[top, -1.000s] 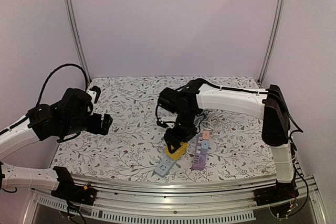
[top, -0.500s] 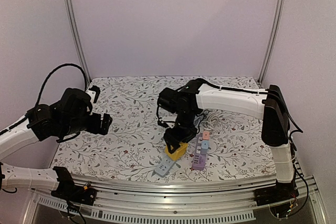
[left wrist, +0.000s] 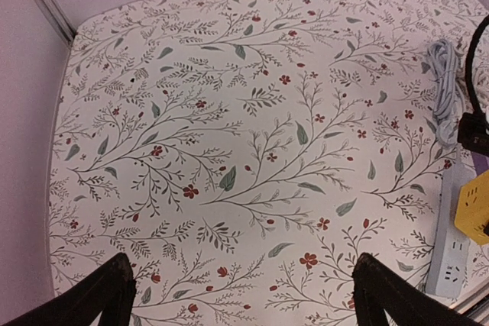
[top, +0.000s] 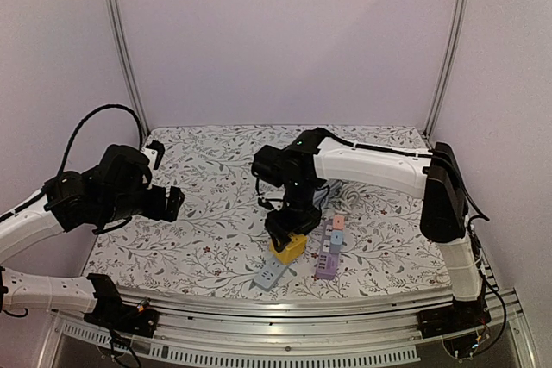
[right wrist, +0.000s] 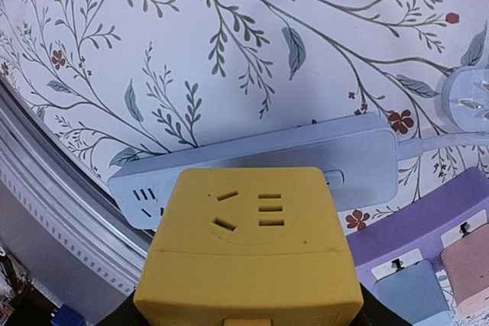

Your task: Insert the plug

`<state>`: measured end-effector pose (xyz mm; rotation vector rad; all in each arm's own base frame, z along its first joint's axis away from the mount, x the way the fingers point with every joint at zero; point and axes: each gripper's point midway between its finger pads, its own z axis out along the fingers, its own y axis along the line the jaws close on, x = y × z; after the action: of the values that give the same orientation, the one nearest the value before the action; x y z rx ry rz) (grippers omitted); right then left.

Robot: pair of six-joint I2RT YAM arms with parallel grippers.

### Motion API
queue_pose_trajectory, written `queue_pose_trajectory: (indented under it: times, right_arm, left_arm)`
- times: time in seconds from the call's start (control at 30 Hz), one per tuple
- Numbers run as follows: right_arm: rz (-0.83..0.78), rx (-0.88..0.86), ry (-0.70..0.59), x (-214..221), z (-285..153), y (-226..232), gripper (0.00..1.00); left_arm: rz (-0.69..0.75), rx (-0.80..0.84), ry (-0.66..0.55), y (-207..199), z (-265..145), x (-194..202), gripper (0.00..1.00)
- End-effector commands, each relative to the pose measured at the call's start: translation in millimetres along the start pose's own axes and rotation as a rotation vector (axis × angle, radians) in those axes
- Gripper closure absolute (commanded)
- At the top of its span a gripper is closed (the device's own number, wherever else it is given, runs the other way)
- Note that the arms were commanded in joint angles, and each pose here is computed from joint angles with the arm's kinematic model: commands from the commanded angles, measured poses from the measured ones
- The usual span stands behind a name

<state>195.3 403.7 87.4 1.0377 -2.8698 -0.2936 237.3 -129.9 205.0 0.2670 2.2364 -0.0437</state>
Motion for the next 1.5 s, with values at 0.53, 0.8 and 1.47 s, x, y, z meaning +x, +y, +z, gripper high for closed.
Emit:
queue_pose_trajectory:
  times: [0.53,0.8,1.47]
  right_arm:
    - [-0.137,0.114,0.195,58.0,43.3,-2.0,1.0]
    - [-0.132,0.086,0.182,54.0,36.8,0.4,1.0]
    - [-0.1,0.124,0.211,37.6,57.2,-1.5,1.0]
  left_arm:
    - [0.021,0.008,-0.001,-3.5,0.1,3.0,0.01]
    - [0.026,0.016,0.005,-6.1,0.8,4.1,0.01]
    - [0.037,0.021,-0.004,-8.8,-1.8,3.8,0.0]
